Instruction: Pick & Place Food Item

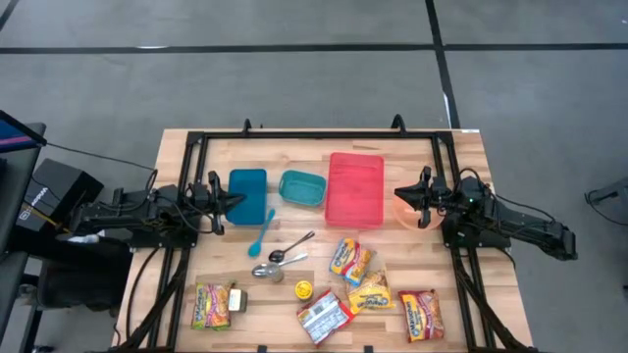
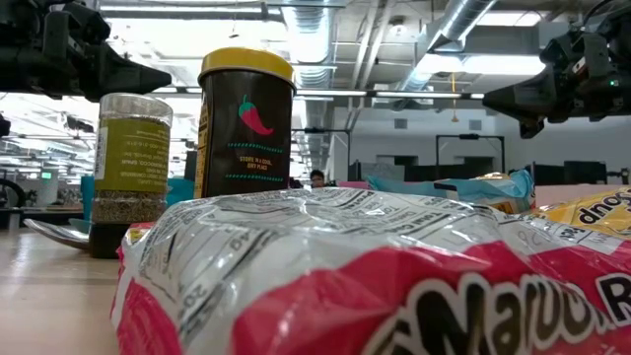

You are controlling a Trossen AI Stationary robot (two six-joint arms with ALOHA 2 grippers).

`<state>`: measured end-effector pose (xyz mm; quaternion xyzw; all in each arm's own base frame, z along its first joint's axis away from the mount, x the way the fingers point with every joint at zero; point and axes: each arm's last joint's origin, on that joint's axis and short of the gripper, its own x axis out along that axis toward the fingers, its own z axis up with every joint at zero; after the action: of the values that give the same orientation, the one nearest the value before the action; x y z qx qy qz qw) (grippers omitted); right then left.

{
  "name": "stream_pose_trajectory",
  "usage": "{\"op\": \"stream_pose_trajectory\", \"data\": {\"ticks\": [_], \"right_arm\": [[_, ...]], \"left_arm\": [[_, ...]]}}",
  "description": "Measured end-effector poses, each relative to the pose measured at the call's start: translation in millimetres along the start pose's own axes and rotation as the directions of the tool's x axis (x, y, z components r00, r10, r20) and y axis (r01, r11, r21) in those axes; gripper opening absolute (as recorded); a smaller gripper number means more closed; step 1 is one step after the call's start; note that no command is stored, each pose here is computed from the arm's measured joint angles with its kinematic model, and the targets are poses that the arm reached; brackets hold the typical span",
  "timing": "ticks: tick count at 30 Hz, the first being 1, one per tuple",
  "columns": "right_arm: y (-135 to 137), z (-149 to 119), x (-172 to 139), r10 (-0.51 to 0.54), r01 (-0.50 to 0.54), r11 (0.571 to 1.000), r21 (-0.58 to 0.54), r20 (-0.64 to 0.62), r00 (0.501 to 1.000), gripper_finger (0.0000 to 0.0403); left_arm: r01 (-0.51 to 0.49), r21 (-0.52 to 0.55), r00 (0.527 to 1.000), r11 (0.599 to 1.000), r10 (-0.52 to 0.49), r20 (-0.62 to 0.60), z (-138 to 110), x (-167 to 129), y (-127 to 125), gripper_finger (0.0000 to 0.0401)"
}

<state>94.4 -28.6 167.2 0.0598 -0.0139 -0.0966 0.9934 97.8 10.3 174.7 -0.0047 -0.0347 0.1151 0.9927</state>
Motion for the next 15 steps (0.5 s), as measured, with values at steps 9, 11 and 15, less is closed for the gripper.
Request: {"op": "stream_pose_trajectory", "data": {"ticks": [9,11,15], "right_arm": [[0.1,0.9,0.0,0.001,-0.001,1.0,-0.001,0.009,1.0,0.0033],[0.1,0.8,0.0,0.001,-0.001,1.0,-0.001,0.009,1.0,0.0033],[0.5,2.4,0.0,0.005,-0.009,0.987,0.158,0.025,1.0,0.0033]], "left_arm": [[0.0,0.0,1.0,1.0,0.0,0.0,0.0,0.0,0.0,0.0],[0.0,0.0,1.0,1.0,0.0,0.0,0.0,0.0,0.0,0.0],[0.001,-0.011,0.999,1.0,0.0,0.036,3.5,-0.1,0.0,0.0]]}}
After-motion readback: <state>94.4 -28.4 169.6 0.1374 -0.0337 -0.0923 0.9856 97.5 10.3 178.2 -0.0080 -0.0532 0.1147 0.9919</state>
